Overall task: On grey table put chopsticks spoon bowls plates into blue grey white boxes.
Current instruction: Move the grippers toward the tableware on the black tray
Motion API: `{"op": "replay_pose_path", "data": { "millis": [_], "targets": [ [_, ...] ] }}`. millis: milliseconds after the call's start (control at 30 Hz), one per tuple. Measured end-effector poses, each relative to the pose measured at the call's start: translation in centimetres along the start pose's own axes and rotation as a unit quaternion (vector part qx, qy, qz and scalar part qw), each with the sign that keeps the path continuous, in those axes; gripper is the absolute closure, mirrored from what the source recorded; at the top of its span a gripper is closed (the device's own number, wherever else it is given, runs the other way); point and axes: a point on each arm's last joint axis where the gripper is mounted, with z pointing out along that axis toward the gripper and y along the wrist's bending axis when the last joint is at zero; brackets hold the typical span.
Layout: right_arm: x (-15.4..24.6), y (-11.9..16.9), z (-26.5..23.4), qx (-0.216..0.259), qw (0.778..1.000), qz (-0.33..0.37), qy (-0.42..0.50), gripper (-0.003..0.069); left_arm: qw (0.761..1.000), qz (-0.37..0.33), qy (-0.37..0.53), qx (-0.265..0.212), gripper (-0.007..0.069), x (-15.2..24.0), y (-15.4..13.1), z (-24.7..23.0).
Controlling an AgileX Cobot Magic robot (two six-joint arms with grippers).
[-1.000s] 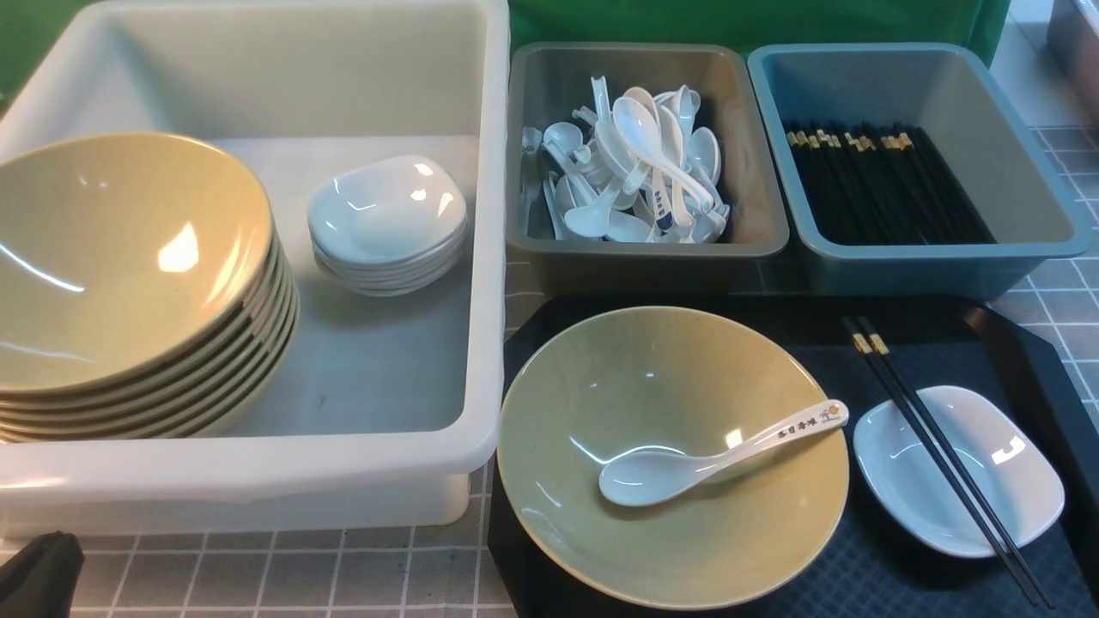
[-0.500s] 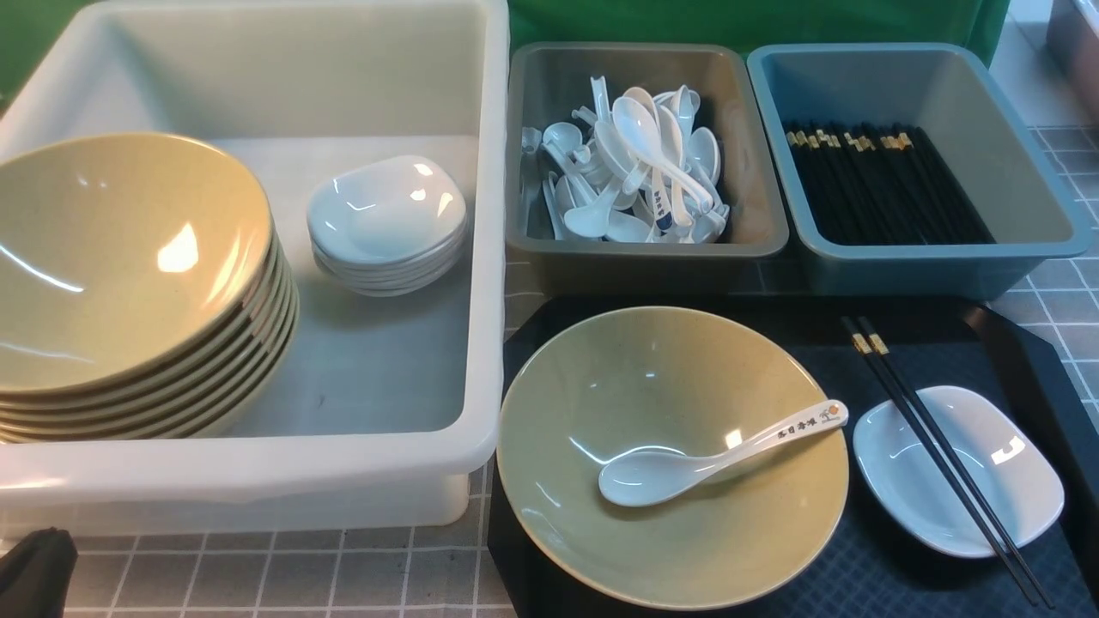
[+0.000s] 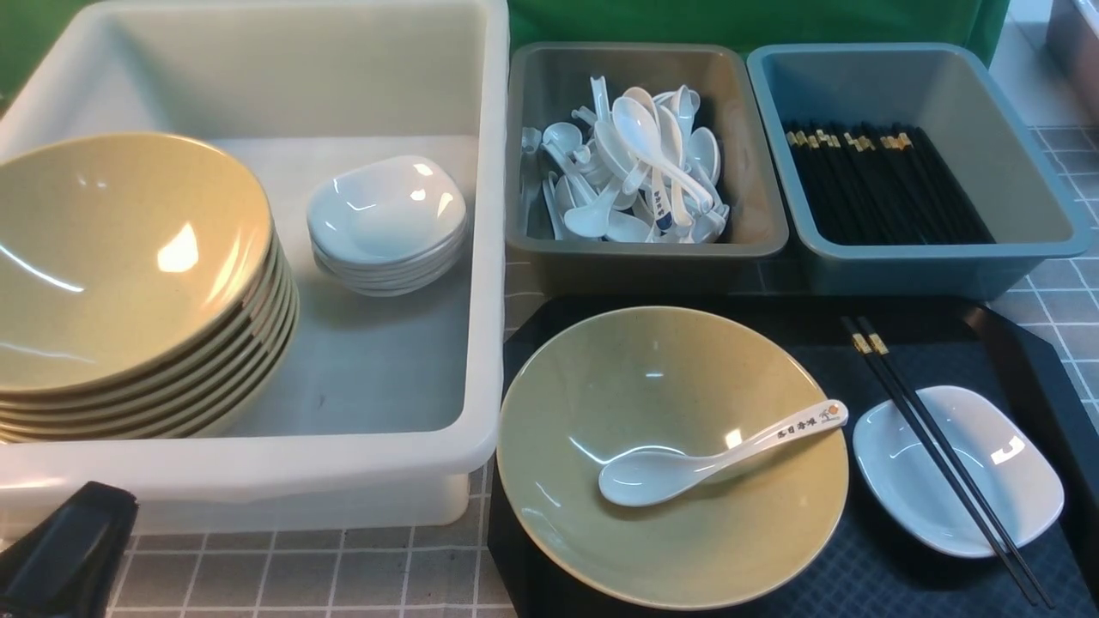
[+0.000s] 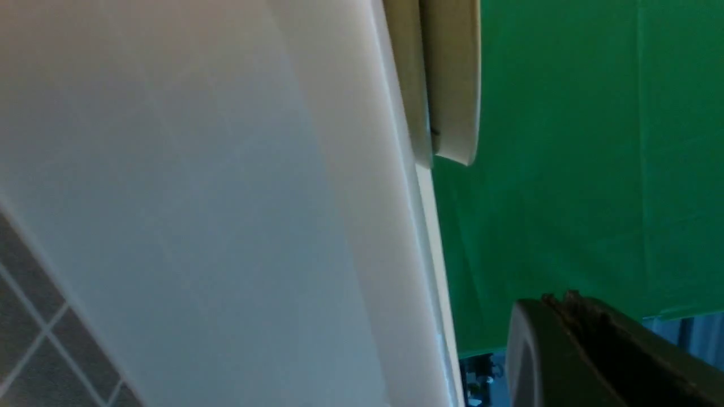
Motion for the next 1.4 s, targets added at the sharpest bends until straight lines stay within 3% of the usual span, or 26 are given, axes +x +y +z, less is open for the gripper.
{"op": "replay_pose_path", "data": {
  "millis": [100, 167, 267, 367, 400, 467, 500, 600, 633, 800, 933, 1200, 1400],
  "targets": [
    [0.0, 0.0, 0.0, 0.0, 1.0, -0.027, 0.0, 0.0421, 1.0, -0.002, -0.001, 0.003, 0.0636, 0.0, -0.1, 0.0],
    [0.1, 0.0, 0.0, -0.001, 0.999, -0.045, 0.003, 0.0421, 0.999, 0.034, 0.002, 0.005, 0.0636, 0.0, -0.2, 0.0],
    [0.4, 0.2, -0.2, -0.006, 0.993, -0.117, 0.032, 0.0421, 0.991, 0.131, 0.005, 0.033, 0.0636, -0.1, -2.2, -0.4],
    [0.4, 1.5, -0.8, -0.026, 0.975, -0.213, 0.054, 0.0436, 0.967, 0.244, -0.003, 0.07, 0.0636, -0.3, -5.0, -1.1],
    [0.0, 3.2, -1.5, -0.05, 0.96, -0.272, 0.055, 0.047, 0.94, 0.328, -0.009, 0.093, 0.0636, -0.5, -7.3, -1.7],
    [-1.0, 6.3, -2.2, -0.063, 0.933, -0.349, 0.062, 0.0563, 0.906, 0.414, 0.011, 0.09, 0.0636, -0.8, -9.9, -1.6],
    [-0.9, 6.1, -2.2, -0.067, 0.936, -0.34, 0.061, 0.0581, 0.901, 0.425, 0.011, 0.093, 0.0636, -0.8, -10.5, -1.6],
    [-2.2, 10.3, -1.6, -0.036, 0.883, -0.455, 0.109, 0.0648, 0.848, 0.517, 0.106, 0.041, 0.0636, -1.4, -13.5, 0.6],
    [-2.8, 12.1, -1.0, -0.016, 0.852, -0.503, 0.143, 0.0658, 0.828, 0.54, 0.15, 0.02, 0.0636, -1.6, -14.3, 1.5],
    [-4.4, 16.9, 2.2, 0.06, 0.74, -0.598, 0.3, 0.0659, 0.706, 0.592, 0.377, -0.094, 0.0636, -3.2, -16.4, 5.3],
    [-4.8, 17.6, 4.6, 0.112, 0.693, -0.612, 0.365, 0.0659, 0.651, 0.603, 0.447, -0.112, 0.0636, -3.2, -16.8, 7.4],
    [-4.0, 16.4, 9.6, 0.164, 0.641, -0.609, 0.437, 0.0659, 0.524, 0.66, 0.536, -0.048, 0.0636, 2.0, -17.2, 12.1],
    [-3.4, 15.0, 13.0, 0.18, 0.632, -0.599, 0.457, 0.0645, 0.465, 0.701, 0.54, -0.011, 0.0636, 7.3, -17.8, 16.6]
  ]
}}
